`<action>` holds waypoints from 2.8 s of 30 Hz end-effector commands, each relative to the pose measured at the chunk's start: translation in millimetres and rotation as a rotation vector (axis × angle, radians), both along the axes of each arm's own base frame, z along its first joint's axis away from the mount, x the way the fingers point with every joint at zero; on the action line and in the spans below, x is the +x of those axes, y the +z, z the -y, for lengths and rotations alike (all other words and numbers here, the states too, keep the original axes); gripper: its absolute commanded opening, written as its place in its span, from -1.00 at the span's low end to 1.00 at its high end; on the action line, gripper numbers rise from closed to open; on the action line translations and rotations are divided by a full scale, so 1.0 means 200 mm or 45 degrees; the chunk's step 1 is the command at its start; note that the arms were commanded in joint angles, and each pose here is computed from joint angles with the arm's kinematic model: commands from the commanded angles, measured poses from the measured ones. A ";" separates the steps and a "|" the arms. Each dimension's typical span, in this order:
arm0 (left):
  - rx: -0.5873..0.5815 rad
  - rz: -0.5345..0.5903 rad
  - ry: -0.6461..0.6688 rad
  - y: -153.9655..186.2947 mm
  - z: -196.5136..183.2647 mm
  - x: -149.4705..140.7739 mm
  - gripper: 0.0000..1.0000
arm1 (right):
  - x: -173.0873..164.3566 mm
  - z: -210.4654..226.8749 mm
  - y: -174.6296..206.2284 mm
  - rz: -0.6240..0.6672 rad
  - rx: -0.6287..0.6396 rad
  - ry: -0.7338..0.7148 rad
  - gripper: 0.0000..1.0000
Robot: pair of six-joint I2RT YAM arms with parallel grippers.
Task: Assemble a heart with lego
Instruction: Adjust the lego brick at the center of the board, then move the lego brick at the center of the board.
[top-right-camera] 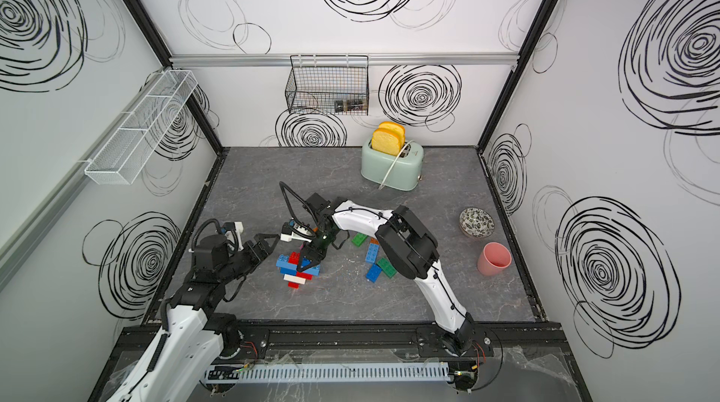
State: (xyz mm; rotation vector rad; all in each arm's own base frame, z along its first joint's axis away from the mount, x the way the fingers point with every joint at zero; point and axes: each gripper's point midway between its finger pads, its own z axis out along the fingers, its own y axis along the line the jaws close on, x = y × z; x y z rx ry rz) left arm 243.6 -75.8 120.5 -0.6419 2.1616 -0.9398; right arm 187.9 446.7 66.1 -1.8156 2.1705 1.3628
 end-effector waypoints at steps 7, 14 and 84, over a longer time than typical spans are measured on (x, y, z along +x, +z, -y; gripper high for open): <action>-0.009 0.046 0.043 0.07 -0.03 0.01 0.78 | 0.09 -0.03 -0.05 -0.065 -0.017 -0.054 0.06; -0.012 0.048 0.043 0.07 -0.03 0.01 0.79 | 0.13 -0.06 -0.04 -0.036 -0.011 -0.076 0.24; 0.642 -0.132 -0.440 -0.50 0.46 -0.30 0.18 | 0.17 0.53 0.19 0.197 0.019 -0.630 0.25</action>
